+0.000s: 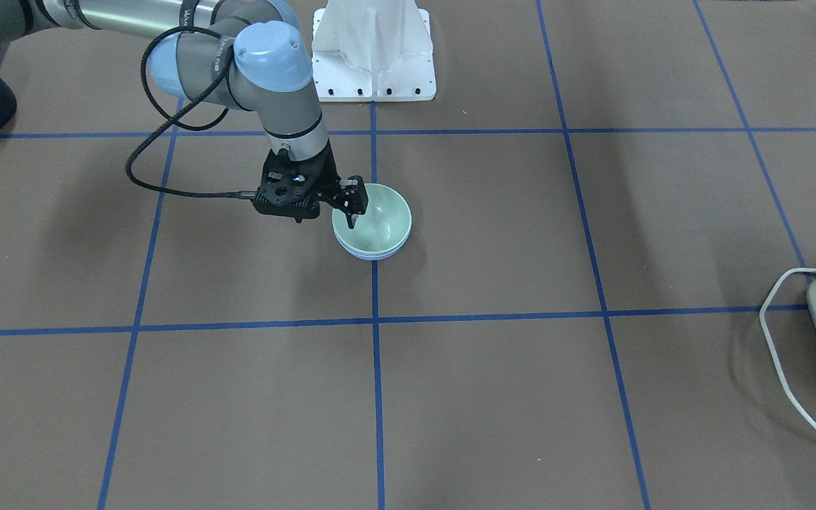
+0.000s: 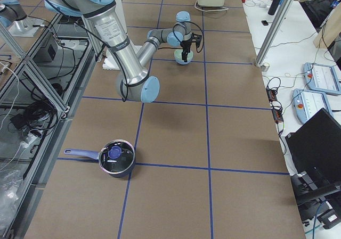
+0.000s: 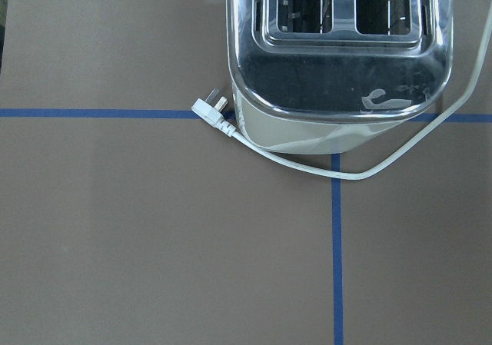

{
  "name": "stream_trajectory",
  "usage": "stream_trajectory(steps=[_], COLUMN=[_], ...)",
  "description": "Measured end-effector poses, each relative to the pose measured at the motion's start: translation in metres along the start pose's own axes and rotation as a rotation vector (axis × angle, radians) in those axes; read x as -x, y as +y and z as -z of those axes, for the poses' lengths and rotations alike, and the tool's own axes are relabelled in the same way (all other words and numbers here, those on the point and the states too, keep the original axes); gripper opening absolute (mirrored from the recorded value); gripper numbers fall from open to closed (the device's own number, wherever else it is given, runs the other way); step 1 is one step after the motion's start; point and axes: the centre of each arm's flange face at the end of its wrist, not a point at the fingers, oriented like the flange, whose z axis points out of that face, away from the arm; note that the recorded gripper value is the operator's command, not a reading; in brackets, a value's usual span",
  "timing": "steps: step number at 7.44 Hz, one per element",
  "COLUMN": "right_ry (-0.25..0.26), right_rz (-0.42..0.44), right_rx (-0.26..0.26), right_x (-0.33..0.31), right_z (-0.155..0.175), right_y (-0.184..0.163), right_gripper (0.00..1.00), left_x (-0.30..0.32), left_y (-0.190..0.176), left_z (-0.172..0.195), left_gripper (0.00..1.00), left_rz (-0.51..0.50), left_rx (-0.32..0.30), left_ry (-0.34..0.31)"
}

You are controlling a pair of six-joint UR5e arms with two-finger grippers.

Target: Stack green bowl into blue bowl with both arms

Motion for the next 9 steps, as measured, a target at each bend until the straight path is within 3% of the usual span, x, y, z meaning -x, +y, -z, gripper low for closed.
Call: stream_trajectory(steps=[1,3,5,7,9], right_ry=[0.003,0.024,0.062,0.119,0.171], right_rz=[0.008,0.11,0.209,0.281,0.302], right_rx=[0.001,0.004,0.012,0.039,0.073], right_x=[-0.028,-0.12,-0.233,-0.38,-0.538], right_z=[0.017,0.052,0.078,0.096,0.118], right_y=[-0.045,-0.136,-0.196,-0.221,-0.206], right_gripper=[1.0,1.0,1.0,1.0,1.0], left_x=[-0.003,-0.024,-0.055,-0.074,-0.075], left_y=[-0.001,-0.006,-0.016,-0.02,-0.021], left_z=[-0.004,-0.016,-0.023,-0.029,-0.033], left_gripper=[0.99,0.98,0.99,0.98,0.99], left_rz=[-0.003,0.021,0.005,-0.039,-0.045], left_rx=[0.011,0.039,0.052,0.064,0.072], left_ry=[0.001,0.001,-0.002,-0.017,-0.033])
